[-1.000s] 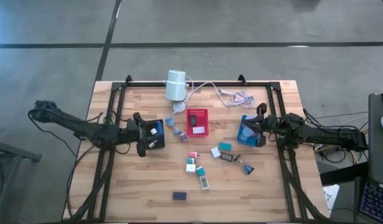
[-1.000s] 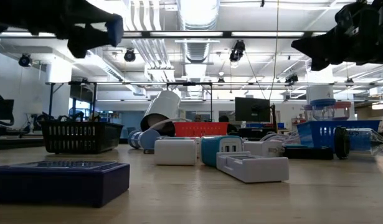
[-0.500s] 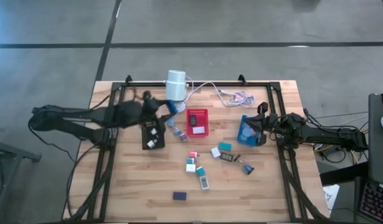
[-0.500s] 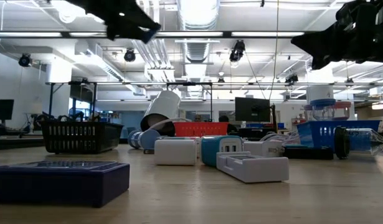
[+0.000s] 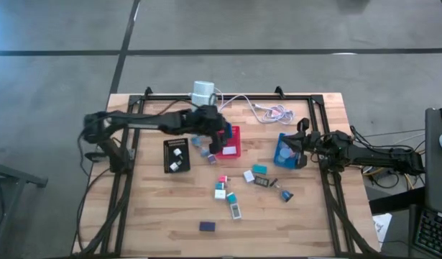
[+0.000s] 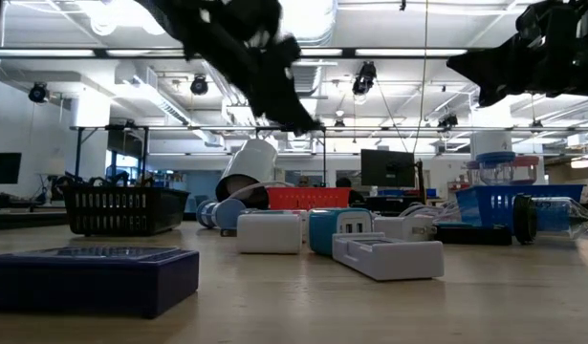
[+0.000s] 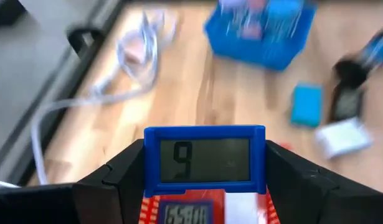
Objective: Pick & Place Office items
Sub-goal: Put the right dark blue digital clock into the red basket
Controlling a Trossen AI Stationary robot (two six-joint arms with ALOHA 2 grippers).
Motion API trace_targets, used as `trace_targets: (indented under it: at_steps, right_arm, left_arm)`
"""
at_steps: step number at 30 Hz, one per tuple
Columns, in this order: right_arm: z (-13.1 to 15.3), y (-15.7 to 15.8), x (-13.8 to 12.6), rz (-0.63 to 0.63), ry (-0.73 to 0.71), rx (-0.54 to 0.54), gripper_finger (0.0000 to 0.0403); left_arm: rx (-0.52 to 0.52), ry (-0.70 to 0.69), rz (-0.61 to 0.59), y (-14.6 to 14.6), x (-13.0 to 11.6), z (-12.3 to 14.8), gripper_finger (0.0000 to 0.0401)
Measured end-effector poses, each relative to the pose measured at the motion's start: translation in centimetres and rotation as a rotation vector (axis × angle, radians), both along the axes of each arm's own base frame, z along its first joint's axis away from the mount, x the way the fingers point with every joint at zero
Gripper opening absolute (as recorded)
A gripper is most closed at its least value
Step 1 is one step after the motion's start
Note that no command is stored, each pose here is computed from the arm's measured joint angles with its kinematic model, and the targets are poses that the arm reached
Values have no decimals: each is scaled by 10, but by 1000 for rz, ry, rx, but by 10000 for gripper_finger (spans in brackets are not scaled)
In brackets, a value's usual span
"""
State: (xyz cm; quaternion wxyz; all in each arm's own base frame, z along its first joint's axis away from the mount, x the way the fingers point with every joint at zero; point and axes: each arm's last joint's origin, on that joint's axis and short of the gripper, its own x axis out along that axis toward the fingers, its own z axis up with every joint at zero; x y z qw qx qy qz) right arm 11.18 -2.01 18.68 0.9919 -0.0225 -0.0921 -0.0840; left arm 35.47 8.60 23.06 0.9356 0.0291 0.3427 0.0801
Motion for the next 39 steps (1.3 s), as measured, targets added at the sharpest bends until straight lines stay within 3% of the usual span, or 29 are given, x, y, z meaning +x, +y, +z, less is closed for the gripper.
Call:
trace_targets:
  at_steps: [8,19,28,35,39]
  right_arm:
    - [0,0,0,-2,1,-11,13]
    - [0,0,0,-6,-1,-9,13]
    - [1,0,0,-17,-8,-8,13]
    - [1,0,0,-17,-8,-9,13]
    - [1,0,0,-17,-8,-9,13]
  left_arm:
    - [-30,156,-2,12,21,-49,248]
    - [-44,247,-23,15,28,-76,248]
    - [-42,259,-28,16,28,-81,251]
    - [-42,259,-28,16,28,-81,334]
    - [-42,259,-28,16,28,-81,358]
